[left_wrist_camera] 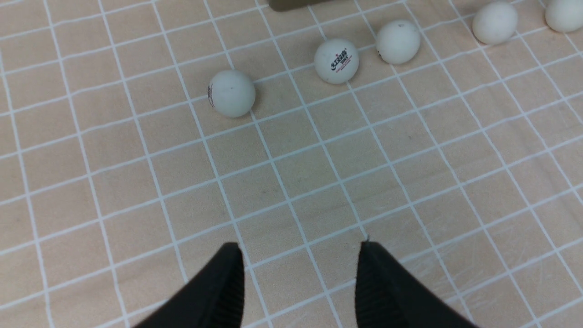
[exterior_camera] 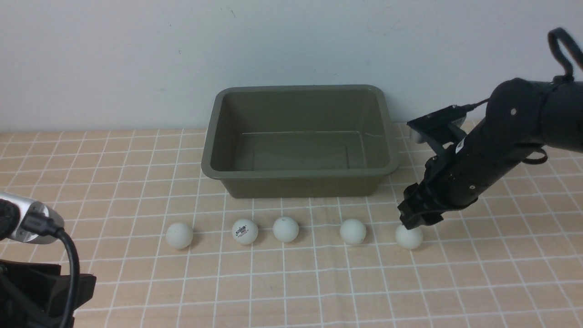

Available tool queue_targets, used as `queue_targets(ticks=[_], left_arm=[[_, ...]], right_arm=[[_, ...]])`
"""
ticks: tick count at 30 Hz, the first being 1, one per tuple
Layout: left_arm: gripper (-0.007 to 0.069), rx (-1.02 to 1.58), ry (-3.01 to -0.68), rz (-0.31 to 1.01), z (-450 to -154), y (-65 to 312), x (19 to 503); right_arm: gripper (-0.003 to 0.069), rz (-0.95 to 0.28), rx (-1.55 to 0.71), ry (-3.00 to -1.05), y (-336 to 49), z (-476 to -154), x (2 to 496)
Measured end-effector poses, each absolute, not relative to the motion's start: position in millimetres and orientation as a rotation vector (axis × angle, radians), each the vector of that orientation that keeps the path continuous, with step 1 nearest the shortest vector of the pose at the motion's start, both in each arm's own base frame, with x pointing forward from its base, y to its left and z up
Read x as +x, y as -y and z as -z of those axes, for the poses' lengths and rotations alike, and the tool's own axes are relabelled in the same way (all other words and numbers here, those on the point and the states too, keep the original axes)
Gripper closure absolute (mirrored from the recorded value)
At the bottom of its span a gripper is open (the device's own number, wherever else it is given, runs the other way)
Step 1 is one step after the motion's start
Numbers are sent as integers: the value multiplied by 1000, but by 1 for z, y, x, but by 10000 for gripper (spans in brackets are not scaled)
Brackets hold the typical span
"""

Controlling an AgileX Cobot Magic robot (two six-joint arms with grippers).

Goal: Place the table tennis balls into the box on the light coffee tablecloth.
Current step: 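Reach for and grasp a ping pong ball on the table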

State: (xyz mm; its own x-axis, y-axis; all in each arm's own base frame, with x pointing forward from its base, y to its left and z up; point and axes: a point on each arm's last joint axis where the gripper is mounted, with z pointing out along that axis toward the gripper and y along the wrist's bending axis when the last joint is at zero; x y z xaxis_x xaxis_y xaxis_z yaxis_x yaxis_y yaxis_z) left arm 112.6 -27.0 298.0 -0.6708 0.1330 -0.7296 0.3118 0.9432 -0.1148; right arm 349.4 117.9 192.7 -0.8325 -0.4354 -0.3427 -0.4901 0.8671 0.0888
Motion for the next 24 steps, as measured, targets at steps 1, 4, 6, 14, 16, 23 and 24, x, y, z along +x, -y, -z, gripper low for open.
queue_targets(ticks=[1,4,6,14,16,23,24], left_arm=[[347,312,-2308,294,-298,27,113],[347,312,-2308,294,-298,27,113],[347,312,-2308,294,-298,27,113],[347,312,-2308,294,-298,27,113],[347,311,-2306,293,-298,27,113],[347,304,-2291,286,-299,27,114],[347,304,-2291,286,-299,27,114]], right_arm=[[279,-247,-693,-2731,-118,-189,351],[279,-245,-693,-2746,-119,-180,353],[279,-245,-694,-2757,-119,-176,354],[268,-242,-702,-2765,-119,-170,355],[258,-240,-713,-2761,-119,-170,355],[204,-254,-714,-2748,-120,-170,356],[204,-255,-714,-2749,-120,-170,356]])
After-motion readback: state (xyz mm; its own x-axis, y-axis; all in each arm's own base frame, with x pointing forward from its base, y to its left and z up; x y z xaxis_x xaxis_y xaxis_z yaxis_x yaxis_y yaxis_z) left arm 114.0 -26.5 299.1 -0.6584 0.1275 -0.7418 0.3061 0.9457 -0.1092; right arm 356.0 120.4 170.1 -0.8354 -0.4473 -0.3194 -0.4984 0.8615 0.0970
